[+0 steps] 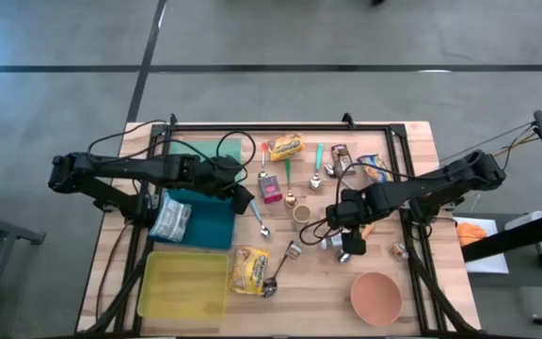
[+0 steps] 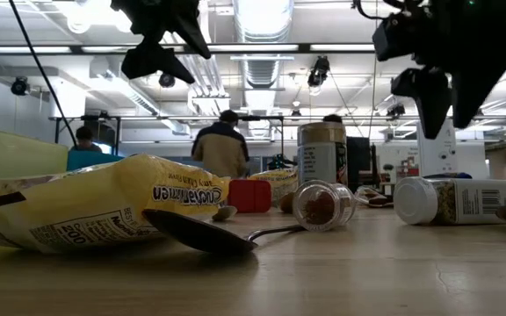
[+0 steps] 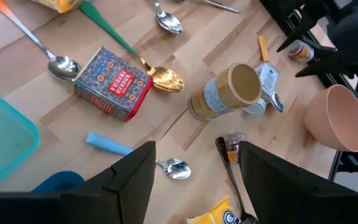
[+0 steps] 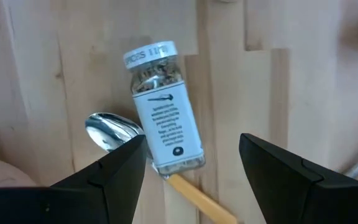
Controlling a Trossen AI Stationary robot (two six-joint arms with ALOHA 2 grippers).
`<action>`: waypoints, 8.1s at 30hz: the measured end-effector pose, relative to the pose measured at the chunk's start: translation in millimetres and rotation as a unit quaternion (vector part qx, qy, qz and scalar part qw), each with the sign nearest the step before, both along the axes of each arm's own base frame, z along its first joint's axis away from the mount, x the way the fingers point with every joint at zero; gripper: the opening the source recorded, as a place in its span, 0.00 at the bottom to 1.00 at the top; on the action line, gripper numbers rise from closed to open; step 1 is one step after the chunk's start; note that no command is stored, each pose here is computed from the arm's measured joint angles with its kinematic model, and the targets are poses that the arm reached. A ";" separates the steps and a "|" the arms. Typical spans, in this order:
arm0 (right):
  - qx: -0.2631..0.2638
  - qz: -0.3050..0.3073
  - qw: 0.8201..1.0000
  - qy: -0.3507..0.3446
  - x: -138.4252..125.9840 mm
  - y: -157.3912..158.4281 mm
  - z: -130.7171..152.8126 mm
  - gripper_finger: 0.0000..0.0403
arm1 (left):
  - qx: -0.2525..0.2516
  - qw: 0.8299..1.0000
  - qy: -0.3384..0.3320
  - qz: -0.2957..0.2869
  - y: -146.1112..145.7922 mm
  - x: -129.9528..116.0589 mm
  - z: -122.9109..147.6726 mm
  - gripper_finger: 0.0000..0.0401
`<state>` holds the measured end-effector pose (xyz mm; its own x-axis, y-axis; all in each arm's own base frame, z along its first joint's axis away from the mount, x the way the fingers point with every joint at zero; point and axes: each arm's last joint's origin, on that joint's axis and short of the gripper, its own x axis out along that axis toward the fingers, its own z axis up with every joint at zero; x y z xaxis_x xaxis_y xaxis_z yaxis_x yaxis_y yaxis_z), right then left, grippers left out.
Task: Pick & Place Food Item
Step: Put the white seasoning bottle into the light blue bin
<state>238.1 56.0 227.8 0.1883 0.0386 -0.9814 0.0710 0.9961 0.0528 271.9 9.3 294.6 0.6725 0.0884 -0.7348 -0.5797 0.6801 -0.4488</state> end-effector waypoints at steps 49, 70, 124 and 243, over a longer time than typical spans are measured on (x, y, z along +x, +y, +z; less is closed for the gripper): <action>-0.044 0.110 0.992 -0.044 -25.1 11.8 -78.5 0.64 | -0.008 1.000 -0.001 0.001 -0.1 0.0 0.0 0.58; 0.007 0.047 0.998 -0.049 -25.3 13.7 -71.9 0.48 | 0.028 0.999 0.003 -0.018 0.5 0.0 0.1 0.58; 0.257 -0.129 0.918 -0.273 65.5 4.3 139.4 0.48 | 0.581 0.637 -0.208 -0.462 -73.3 23.2 42.6 0.78; 0.094 -0.226 0.935 -0.258 -6.8 -20.5 160.2 0.92 | 0.005 0.931 0.317 0.183 145.7 -108.1 8.5 0.53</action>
